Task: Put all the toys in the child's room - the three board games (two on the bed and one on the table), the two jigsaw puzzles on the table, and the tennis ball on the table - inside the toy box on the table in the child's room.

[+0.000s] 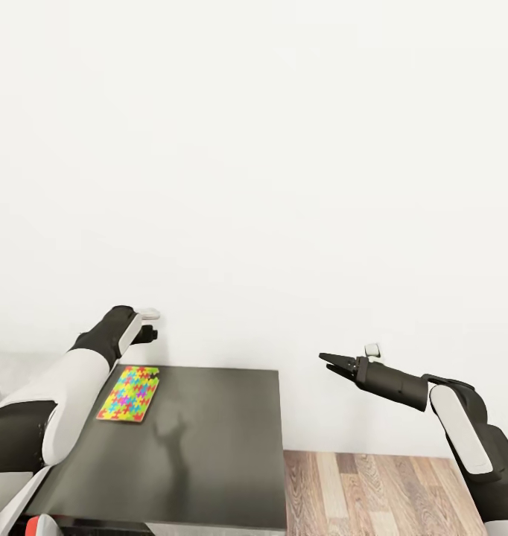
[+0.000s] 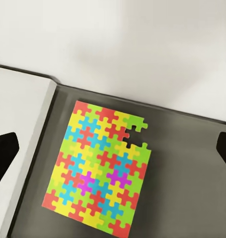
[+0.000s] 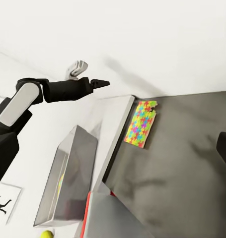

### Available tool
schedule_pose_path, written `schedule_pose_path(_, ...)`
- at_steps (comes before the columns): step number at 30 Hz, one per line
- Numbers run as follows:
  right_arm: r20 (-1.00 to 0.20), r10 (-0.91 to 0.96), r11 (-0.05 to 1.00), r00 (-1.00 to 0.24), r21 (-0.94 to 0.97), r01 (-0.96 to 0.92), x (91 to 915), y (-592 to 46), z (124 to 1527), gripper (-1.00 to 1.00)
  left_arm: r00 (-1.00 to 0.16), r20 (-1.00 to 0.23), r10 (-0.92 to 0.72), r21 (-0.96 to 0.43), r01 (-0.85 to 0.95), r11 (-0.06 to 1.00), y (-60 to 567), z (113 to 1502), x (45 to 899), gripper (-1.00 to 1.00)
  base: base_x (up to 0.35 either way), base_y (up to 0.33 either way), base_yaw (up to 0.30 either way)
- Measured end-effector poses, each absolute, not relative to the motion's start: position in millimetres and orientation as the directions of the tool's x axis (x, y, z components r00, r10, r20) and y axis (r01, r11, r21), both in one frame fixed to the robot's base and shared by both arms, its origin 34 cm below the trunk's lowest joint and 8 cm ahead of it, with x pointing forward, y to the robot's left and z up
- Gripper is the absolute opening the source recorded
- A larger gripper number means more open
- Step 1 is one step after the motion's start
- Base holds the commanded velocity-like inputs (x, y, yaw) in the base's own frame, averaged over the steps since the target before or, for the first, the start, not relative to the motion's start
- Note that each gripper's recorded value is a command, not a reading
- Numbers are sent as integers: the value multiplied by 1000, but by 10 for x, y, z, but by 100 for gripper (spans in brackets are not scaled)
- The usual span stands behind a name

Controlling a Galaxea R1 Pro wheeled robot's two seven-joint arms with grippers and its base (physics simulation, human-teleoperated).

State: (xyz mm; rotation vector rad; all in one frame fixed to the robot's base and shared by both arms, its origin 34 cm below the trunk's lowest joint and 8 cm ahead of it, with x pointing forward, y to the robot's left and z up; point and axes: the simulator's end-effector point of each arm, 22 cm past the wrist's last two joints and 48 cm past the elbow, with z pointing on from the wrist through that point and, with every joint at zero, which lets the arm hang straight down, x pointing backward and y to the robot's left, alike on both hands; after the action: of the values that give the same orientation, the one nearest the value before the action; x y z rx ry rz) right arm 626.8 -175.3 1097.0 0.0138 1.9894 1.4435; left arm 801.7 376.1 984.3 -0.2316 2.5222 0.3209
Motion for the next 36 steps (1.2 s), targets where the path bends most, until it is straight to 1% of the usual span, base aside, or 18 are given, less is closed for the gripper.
schedule_pose_path(25, -472, 382, 389, -794, 862, -325, 6309, -1769, 10755, 100, -825, -559, -86, 191, -229, 954, 3775, 9595, 8054, 100, 0, 0, 0)
schedule_pose_path(32, -464, 382, 389, -799, 865, -317, 6317, -1768, 10699, 100, -835, -550, -23, 264, -200, 944, 3871, 9560, 8061, 100, 0, 0, 0)
schedule_pose_path(36, -460, 382, 389, -802, 867, -312, 6321, -1767, 10667, 100, -823, -567, -6, 276, -197, 941, 3890, 9554, 8111, 100, 0, 0, 0)
